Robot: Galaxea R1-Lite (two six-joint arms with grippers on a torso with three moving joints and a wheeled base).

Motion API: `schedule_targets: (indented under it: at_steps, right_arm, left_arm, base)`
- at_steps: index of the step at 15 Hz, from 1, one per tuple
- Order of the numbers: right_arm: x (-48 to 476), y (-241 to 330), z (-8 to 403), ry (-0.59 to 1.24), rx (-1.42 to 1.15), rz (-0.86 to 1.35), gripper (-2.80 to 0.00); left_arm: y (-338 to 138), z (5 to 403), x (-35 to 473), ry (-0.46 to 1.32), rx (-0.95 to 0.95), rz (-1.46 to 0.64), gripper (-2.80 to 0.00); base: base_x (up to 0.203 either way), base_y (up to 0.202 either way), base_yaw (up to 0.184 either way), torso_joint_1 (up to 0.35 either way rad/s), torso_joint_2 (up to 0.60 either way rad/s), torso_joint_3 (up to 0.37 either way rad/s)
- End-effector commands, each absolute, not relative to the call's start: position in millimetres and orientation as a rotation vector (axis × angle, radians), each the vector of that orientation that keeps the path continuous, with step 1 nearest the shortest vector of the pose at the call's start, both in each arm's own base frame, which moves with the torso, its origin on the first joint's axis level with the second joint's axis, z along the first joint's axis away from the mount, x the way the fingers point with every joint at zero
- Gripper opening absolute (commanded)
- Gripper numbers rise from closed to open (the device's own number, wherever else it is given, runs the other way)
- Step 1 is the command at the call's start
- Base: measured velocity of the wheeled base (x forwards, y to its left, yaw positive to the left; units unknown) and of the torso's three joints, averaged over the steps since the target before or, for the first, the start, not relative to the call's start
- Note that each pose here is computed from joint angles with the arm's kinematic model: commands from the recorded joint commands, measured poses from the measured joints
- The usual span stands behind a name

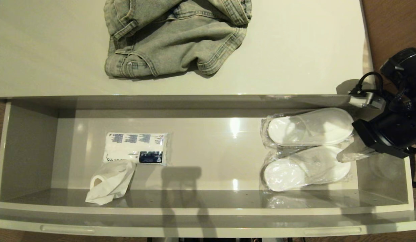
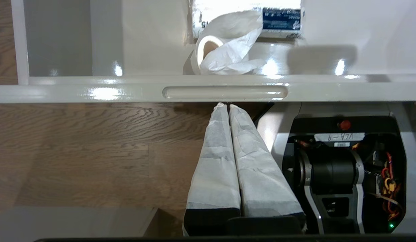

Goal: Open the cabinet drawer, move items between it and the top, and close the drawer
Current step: Take out the disposable slippers from the drawer

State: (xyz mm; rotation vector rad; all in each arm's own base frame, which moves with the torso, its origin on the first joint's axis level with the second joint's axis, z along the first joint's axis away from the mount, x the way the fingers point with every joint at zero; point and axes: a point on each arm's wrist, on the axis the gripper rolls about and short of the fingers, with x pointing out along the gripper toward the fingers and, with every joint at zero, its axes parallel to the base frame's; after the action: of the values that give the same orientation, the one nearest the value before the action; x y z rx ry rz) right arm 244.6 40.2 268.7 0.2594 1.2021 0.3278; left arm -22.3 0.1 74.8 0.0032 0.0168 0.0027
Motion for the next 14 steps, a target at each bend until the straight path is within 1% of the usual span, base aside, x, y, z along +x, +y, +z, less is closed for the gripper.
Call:
schedule_targets:
  at_steps: [1,7,10,11,14]
  right_arm:
    - [245,50,277,1.204,0.243,0.347,-2.8]
    - [192,42,318,1.203,0.287,0.298,-2.8]
    - [153,34,336,1.157,0.287,0.271,-2.8]
    - [154,33,334,1.162,0.282,0.196,-2.8]
    - [155,33,334,1.166,0.284,0.186,-2.8]
  left_arm:
    - [0,74,-23,0.011,0.002,0.003,-2.8]
    - [0,74,-23,0.011,0.002,0.003,-2.8]
    - [0,75,-23,0.009,0.002,0.003,-2.8]
    - [0,75,-23,0.009,0.002,0.003,-2.8]
    - [0,75,-23,0.009,0.002,0.003,-2.8]
  base:
    - [0.0,0.0,0.0,0.0,0.0,0.0]
    - [0.0,0.0,0.0,0.0,0.0,0.0]
    - [0.0,0.0,0.0,0.0,0.0,0.0]
    - [0.0,0.0,0.0,0.0,0.0,0.0]
    - [0.0,0.0,0.0,0.0,0.0,0.0]
